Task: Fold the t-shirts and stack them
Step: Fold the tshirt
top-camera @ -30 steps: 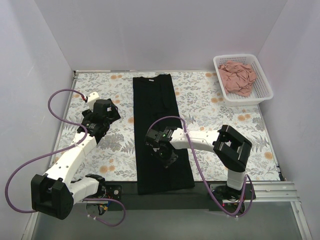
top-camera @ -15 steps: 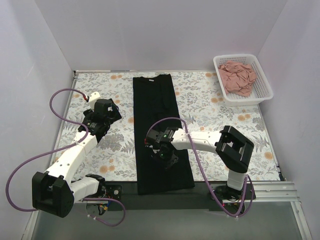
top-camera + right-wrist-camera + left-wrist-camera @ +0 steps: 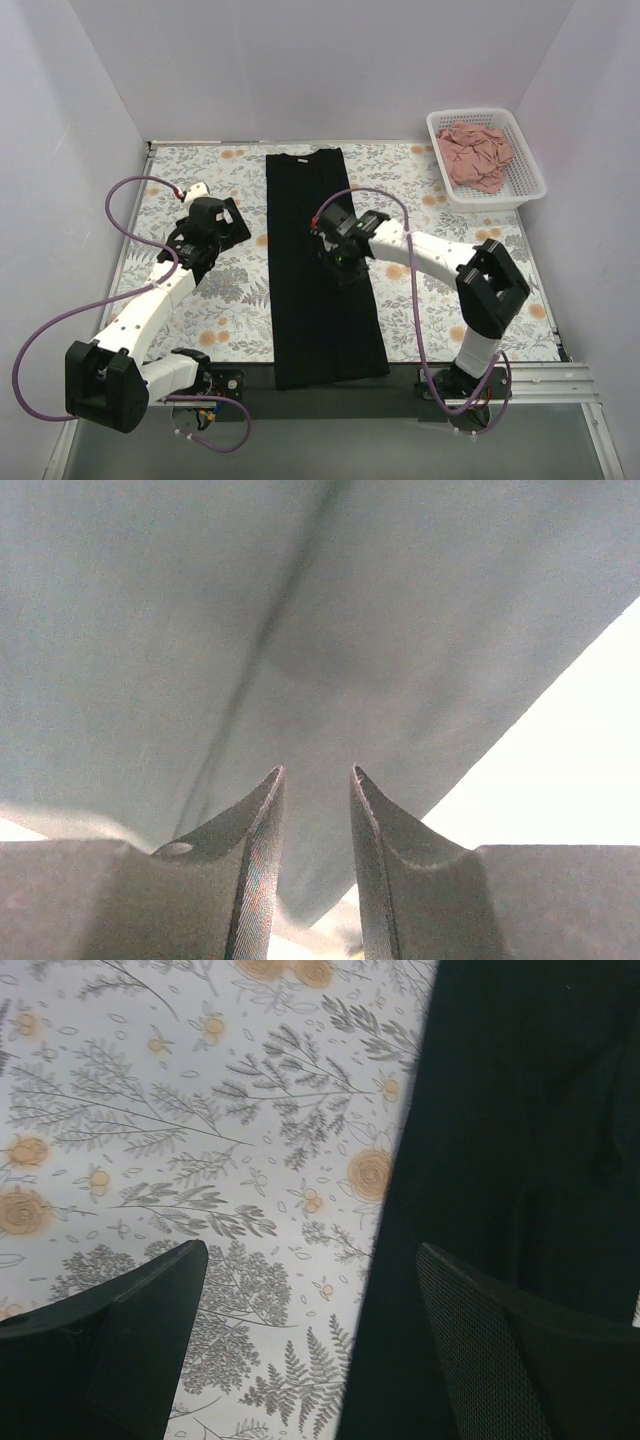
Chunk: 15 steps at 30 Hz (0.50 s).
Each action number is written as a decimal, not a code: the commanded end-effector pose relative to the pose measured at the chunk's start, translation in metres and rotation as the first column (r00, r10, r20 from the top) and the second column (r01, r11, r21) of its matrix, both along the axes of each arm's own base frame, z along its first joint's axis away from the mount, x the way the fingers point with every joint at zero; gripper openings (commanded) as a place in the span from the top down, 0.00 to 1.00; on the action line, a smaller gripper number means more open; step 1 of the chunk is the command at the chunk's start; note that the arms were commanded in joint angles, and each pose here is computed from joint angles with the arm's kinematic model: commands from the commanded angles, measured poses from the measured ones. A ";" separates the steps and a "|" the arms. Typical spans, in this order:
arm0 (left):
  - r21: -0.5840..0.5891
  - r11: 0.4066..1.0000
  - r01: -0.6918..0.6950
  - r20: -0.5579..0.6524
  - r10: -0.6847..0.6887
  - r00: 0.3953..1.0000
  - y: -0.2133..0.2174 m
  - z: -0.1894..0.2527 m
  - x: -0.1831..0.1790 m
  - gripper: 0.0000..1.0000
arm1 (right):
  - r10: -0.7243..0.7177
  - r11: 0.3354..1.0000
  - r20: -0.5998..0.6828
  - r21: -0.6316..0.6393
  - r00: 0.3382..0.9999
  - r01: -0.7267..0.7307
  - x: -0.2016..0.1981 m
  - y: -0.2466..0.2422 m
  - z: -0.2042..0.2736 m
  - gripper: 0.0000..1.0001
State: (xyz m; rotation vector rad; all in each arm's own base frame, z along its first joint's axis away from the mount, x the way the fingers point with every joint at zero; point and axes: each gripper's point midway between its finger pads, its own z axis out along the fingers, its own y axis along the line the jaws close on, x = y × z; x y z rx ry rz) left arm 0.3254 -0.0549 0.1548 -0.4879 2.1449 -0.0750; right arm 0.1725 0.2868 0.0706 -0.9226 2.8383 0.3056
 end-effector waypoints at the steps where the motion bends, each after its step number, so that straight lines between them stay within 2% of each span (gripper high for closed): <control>1: -0.085 0.988 0.126 -0.021 -0.128 0.992 -0.027 -0.008 -0.001 0.15 | -0.071 0.990 0.174 0.131 0.982 0.048 0.075 -0.002 0.043 0.61; 2: -0.102 0.983 0.151 -0.023 -0.154 0.988 -0.033 -0.009 -0.001 0.15 | -0.133 0.980 0.212 0.174 0.968 0.097 0.105 -0.009 0.051 0.60; 4: -0.148 0.967 0.206 -0.054 -0.216 0.975 -0.047 -0.017 -0.003 0.15 | -0.164 0.959 0.220 0.264 0.962 0.103 0.130 -0.004 0.063 0.60; 5: -0.165 0.961 0.221 -0.065 -0.235 0.970 -0.052 -0.019 -0.004 0.15 | -0.219 0.936 0.255 0.328 0.942 0.129 0.159 -0.008 0.072 0.59; 7: -0.219 0.942 0.254 -0.086 -0.278 0.957 -0.066 -0.024 -0.009 0.15 | -0.255 0.907 0.261 0.398 0.931 0.137 0.184 -0.007 0.077 0.57; 8: -0.228 0.938 0.261 -0.091 -0.288 0.953 -0.070 -0.025 -0.011 0.15 | -0.296 0.885 0.296 0.443 0.908 0.144 0.209 -0.010 0.086 0.55; 12: -0.248 0.926 0.286 -0.119 -0.322 0.939 -0.077 -0.033 -0.016 0.15 | -0.342 0.833 0.317 0.538 0.885 0.129 0.257 -0.006 0.087 0.53; 15: -0.247 0.926 0.284 -0.146 -0.325 0.934 -0.077 -0.042 -0.017 0.15 | -0.348 0.822 0.339 0.558 0.874 0.111 0.290 0.004 0.076 0.52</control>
